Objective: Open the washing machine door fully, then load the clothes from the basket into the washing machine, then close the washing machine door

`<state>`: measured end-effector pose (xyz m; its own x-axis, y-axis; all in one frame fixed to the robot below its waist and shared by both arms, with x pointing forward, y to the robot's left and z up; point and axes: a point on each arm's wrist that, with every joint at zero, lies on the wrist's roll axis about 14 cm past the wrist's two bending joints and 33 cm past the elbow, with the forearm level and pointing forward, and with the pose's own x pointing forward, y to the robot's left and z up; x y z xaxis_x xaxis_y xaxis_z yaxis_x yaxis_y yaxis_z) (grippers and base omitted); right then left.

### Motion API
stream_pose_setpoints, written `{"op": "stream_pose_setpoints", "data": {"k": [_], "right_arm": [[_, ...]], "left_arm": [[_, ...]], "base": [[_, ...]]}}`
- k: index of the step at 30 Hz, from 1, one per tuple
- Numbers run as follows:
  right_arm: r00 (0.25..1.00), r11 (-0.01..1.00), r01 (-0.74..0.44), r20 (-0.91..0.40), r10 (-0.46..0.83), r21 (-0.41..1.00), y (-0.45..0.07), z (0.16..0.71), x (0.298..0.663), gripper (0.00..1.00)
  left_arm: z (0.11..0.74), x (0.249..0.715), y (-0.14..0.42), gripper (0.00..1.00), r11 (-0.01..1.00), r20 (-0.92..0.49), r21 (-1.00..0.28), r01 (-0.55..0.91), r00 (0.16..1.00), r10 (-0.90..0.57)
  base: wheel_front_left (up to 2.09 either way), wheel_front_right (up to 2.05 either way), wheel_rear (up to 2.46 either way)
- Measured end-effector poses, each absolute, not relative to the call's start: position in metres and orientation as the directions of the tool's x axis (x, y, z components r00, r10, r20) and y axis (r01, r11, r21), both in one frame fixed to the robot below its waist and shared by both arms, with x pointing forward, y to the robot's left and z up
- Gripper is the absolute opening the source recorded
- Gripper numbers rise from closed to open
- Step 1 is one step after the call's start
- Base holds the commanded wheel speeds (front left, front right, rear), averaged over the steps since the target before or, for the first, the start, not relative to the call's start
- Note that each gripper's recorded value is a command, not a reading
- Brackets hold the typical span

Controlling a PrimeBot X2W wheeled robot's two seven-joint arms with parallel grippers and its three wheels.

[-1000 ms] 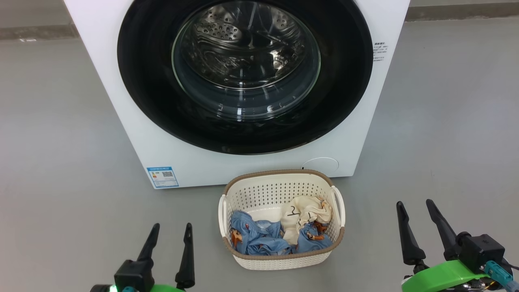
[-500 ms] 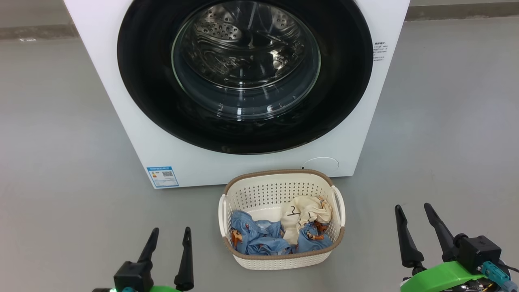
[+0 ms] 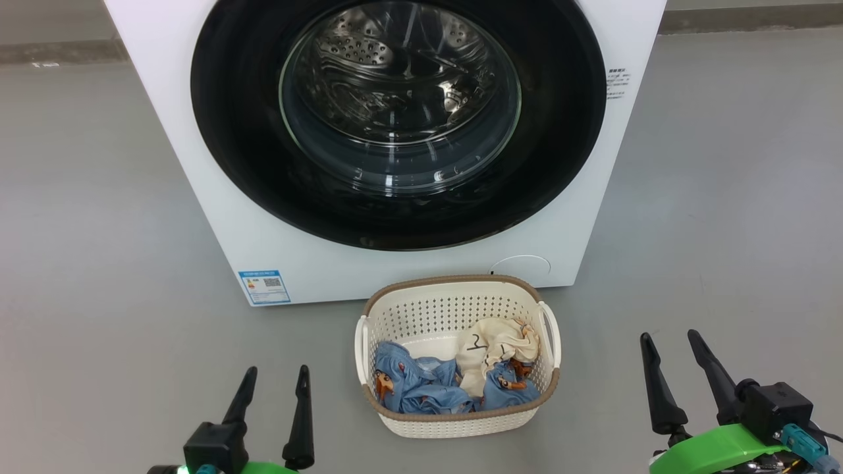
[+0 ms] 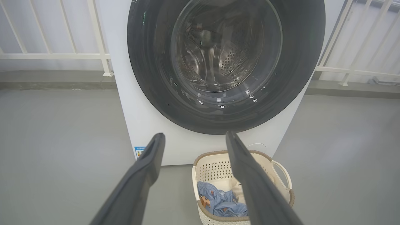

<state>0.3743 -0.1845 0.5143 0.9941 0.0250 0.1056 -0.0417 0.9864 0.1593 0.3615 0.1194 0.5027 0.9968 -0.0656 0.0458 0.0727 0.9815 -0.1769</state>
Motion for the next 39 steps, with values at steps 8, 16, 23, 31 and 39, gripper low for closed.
{"op": "stream_pose_setpoints", "data": {"k": [8, 16, 23, 31, 39], "right_arm": [[0.993, 0.986, -0.044, 0.117, 0.025, 0.159, -0.1844, 0.5183, 0.3766, 1.00], [0.993, 0.986, -0.051, 0.118, 0.032, 0.158, -0.1820, 0.5185, 0.3772, 1.00], [0.992, 0.986, -0.057, 0.117, 0.038, 0.158, -0.1801, 0.5184, 0.3772, 1.00], [0.993, 0.986, -0.059, 0.113, 0.041, 0.158, -0.1792, 0.5170, 0.3767, 1.00], [0.993, 0.986, -0.060, 0.112, 0.042, 0.157, -0.1788, 0.5168, 0.3766, 1.00]], "left_arm": [[0.5034, 0.3618, 0.1204, 1.00, 0.981, 0.047, -0.183, 0.066, 0.997, -0.059], [0.5032, 0.3614, 0.1223, 1.00, 0.976, 0.045, -0.207, 0.063, 0.997, -0.055], [0.5033, 0.3613, 0.1203, 1.00, 0.967, 0.045, -0.242, 0.077, 0.997, -0.068], [0.5017, 0.3606, 0.1161, 1.00, 0.966, 0.042, -0.239, 0.097, 0.995, -0.090], [0.5024, 0.3600, 0.1165, 1.00, 0.967, 0.044, -0.235, 0.098, 0.995, -0.091]], "base": [[0.00, 0.00, 0.00], [0.00, 0.00, 0.00], [0.16, -0.03, -0.13], [0.64, 0.51, -1.15], [1.11, 1.08, -2.19]]}}
